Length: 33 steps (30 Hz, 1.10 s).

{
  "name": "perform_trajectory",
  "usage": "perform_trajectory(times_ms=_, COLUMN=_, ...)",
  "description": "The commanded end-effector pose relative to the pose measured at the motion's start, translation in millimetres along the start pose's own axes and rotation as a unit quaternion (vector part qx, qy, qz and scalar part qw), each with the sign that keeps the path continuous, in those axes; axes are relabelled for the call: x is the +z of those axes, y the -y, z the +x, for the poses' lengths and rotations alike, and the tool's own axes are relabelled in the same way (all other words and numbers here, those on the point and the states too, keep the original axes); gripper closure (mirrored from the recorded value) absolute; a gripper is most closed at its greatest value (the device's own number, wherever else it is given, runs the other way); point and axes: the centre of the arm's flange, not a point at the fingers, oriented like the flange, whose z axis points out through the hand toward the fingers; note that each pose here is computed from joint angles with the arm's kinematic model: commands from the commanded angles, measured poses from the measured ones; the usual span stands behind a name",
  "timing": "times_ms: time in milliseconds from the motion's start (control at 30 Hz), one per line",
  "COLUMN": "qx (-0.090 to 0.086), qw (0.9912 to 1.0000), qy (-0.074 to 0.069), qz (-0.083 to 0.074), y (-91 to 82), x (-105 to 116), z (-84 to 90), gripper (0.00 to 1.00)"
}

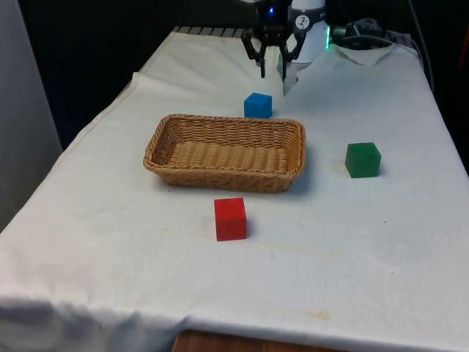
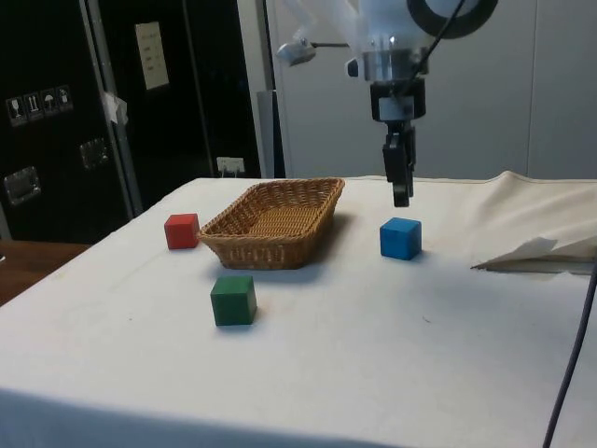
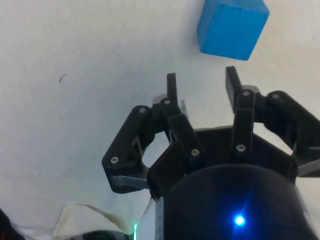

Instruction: Pick up exactly two blocks and place them into the basket.

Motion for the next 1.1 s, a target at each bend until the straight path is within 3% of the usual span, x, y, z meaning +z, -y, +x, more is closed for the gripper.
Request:
perform_trajectory(times_ms=0, qx=0.001, qw=0.99997, qy=-0.007, qz=0.002, y=-1.2, x=1.6, z=-1.3, gripper=1.0)
perform_trajectory(times_ms=33, qx=0.0, qw=1.0, qy=-0.002, qz=0.0, y=-0.7, x=1.8, z=-0.8, gripper=1.0)
perform_trajectory(times_ms=67, qx=0.001, qw=0.99996, qy=-0.008, qz=0.003, y=-2.1, x=3.2, z=-2.0, gripper=1.0)
perform_trajectory(times_ms=100, qx=0.002, qw=0.99995, qy=-0.01, qz=0.003, y=-2.6, x=4.3, z=-2.3, gripper=0.93)
perform_trajectory(times_ms=167, qx=0.002, qw=0.99993, qy=-0.011, qz=0.003, y=-3.1, x=6.3, z=-3.1, gripper=0.75)
perform_trajectory(times_ms=200, qx=0.002, qw=0.99992, qy=-0.012, qz=0.003, y=-3.7, x=7.7, z=-3.5, gripper=0.56)
perform_trajectory(times_ms=367, qx=0.003, qw=0.99996, qy=-0.009, qz=-0.001, y=-4.5, x=9.0, z=-3.2, gripper=0.08)
perform_trajectory(times_ms=467, qx=0.003, qw=0.99989, qy=-0.014, qz=0.003, y=-4.5, x=9.4, z=-4.3, gripper=0.0)
perform_trajectory(times_ms=667, qx=0.009, qw=0.99984, qy=-0.016, qz=0.001, y=-12.0, x=14.6, z=-5.9, gripper=0.0)
perform_trajectory(times_ms=700, qx=0.007, qw=0.99994, qy=-0.009, qz=0.0, y=-7.5, x=10.7, z=-4.6, gripper=0.0)
perform_trajectory(times_ms=733, qx=0.011, qw=0.9998, qy=-0.017, qz=0.0, y=-14.2, x=16.4, z=-6.3, gripper=0.0)
perform_trajectory(times_ms=800, qx=0.015, qw=0.9997, qy=-0.019, qz=-0.001, y=-18.7, x=20.4, z=-7.1, gripper=0.0)
perform_trajectory(times_ms=1000, qx=0.027, qw=0.99906, qy=-0.031, qz=-0.013, y=-32.7, x=33.4, z=-8.2, gripper=0.0)
perform_trajectory(times_ms=1067, qx=0.028, qw=0.99908, qy=-0.025, qz=-0.02, y=-34.0, x=36.6, z=-6.9, gripper=0.0)
